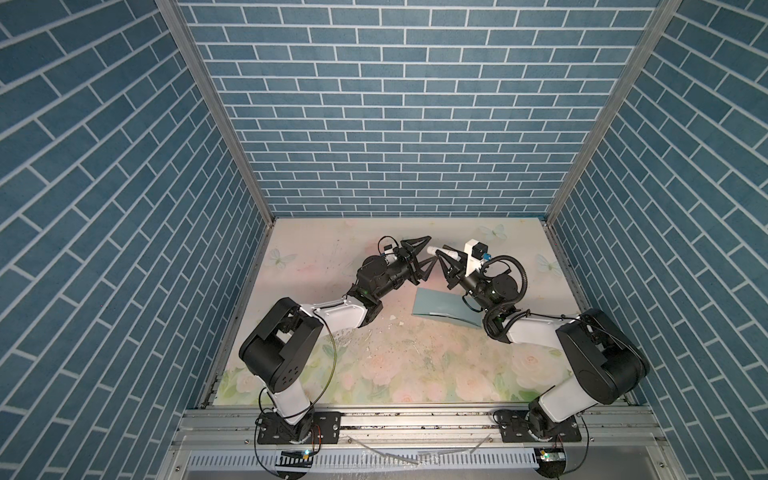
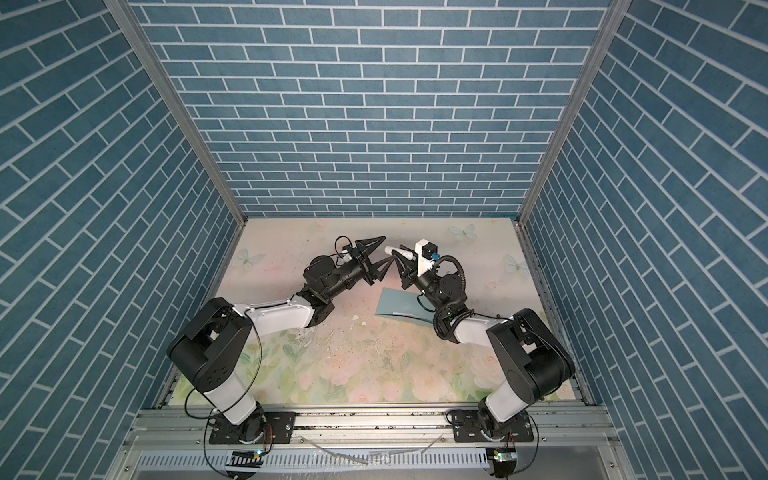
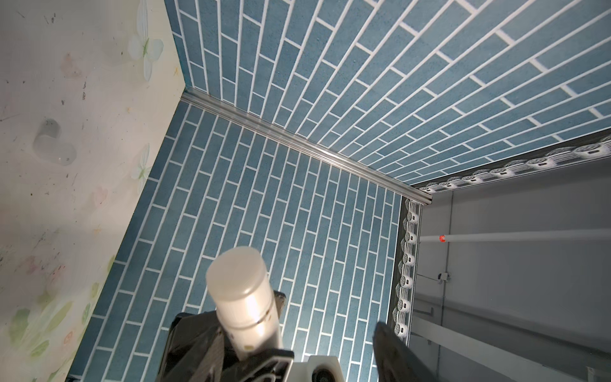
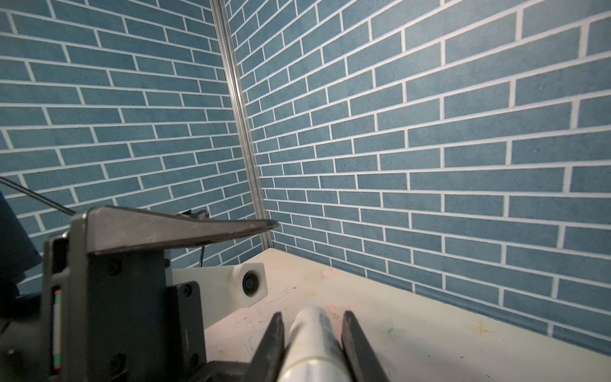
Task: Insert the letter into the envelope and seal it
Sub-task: 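Bring the left gripper toward the glue stick held by the right gripper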
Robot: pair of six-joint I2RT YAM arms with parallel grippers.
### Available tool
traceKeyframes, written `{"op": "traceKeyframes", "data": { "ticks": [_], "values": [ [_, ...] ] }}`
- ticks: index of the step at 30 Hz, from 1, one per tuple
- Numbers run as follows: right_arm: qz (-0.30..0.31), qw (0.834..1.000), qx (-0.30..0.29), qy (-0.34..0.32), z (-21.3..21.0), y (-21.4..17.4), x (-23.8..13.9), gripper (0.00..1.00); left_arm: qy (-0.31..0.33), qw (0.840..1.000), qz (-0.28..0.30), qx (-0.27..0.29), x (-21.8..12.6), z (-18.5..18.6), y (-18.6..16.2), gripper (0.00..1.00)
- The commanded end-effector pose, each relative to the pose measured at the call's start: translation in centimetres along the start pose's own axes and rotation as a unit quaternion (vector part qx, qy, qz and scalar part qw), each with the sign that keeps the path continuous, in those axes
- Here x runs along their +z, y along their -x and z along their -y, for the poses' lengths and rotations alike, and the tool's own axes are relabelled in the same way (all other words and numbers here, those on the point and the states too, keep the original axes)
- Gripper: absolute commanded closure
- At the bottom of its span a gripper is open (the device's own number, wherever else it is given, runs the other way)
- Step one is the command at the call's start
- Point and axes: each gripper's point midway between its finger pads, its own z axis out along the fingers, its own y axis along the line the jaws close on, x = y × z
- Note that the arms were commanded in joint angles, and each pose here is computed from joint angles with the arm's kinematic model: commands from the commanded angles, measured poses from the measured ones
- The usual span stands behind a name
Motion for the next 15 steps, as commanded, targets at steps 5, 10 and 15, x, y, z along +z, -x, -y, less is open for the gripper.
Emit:
{"op": "traceKeyframes", "data": {
  "ticks": [5, 10, 15],
  "values": [
    [0.043, 0.998, -0.032, 0.022, -1.3, 2.4, 1.1, 1.0, -0.006, 1.0, -0.008, -0.008, 0.6, 0.3, -0.4, 0.41],
    [0.038, 0.998, -0.034, 0.027, -1.6, 1.9, 1.1, 1.0, -0.007, 1.0, -0.009, -0.011, 0.8, 0.1, -0.3, 0.56],
    [0.035, 0.998, -0.038, 0.03, -1.9, 1.6, 1.1, 1.0, -0.009, 1.0, -0.014, -0.012, 1.0, 0.4, -0.5, 0.64]
  ]
}}
